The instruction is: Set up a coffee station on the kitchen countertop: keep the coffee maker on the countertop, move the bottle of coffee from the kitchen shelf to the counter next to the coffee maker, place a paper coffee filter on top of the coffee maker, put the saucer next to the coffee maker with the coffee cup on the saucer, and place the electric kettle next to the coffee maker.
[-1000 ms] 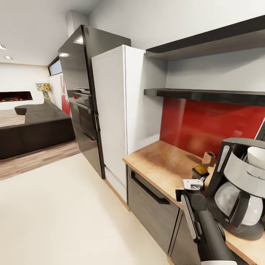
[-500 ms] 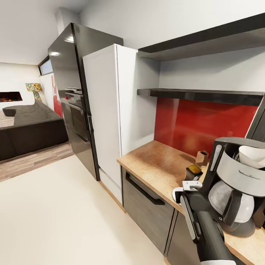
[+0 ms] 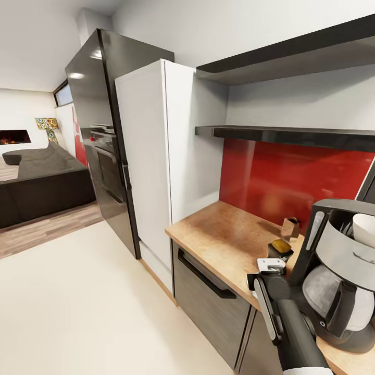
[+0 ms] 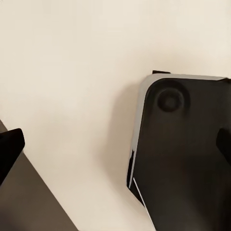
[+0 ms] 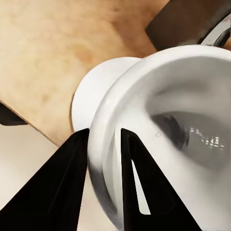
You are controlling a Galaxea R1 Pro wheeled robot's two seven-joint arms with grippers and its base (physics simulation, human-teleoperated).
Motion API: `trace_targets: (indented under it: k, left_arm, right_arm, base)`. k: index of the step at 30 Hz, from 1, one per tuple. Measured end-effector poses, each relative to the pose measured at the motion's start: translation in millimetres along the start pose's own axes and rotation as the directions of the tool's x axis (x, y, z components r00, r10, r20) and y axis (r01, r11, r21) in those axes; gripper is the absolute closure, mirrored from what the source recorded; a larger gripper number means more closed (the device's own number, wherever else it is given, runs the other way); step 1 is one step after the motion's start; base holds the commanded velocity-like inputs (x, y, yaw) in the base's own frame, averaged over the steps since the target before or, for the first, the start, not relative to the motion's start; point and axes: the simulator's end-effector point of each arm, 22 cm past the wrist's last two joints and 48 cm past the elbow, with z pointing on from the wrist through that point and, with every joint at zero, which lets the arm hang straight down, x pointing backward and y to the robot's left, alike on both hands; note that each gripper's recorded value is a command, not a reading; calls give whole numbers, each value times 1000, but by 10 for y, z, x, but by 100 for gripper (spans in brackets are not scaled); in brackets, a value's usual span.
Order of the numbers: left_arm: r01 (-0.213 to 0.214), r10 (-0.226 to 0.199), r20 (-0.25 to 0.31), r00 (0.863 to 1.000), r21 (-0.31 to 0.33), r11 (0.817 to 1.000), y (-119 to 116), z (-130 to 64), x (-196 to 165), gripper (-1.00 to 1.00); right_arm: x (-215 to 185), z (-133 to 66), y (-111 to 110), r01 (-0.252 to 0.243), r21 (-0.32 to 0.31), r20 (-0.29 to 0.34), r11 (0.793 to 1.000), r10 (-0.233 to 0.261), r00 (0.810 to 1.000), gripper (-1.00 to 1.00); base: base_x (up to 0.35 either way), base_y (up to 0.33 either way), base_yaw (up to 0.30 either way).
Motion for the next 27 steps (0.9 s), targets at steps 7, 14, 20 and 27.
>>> trace_targets:
  k: [7, 14, 20, 27]
  left_arm:
    - [0, 0, 0, 1000, 0, 1000, 2, 2, -2, -100]
    - [-2, 2, -4, 1000, -1, 1000, 7, 1, 7, -100]
    - [1, -1, -3, 1000, -3, 1000, 20, 4, 4, -100]
    - [0, 0, -4, 1000, -3, 1000, 18, 3, 7, -100]
  right_arm:
    - [3, 6, -4, 0, 1, -2, 1000, 0, 1000, 100]
    - [25, 15, 1, 2, 1, -7, 1000, -2, 1000, 100]
    - [112, 70, 25, 10, -1, -32, 1000, -10, 999, 100]
    - [123, 76, 17, 11, 1, -35, 1000, -11, 999, 100]
  base:
    - [36, 0, 0]
    - [81, 0, 0]
    - [38, 0, 0]
    - [61, -26, 0]
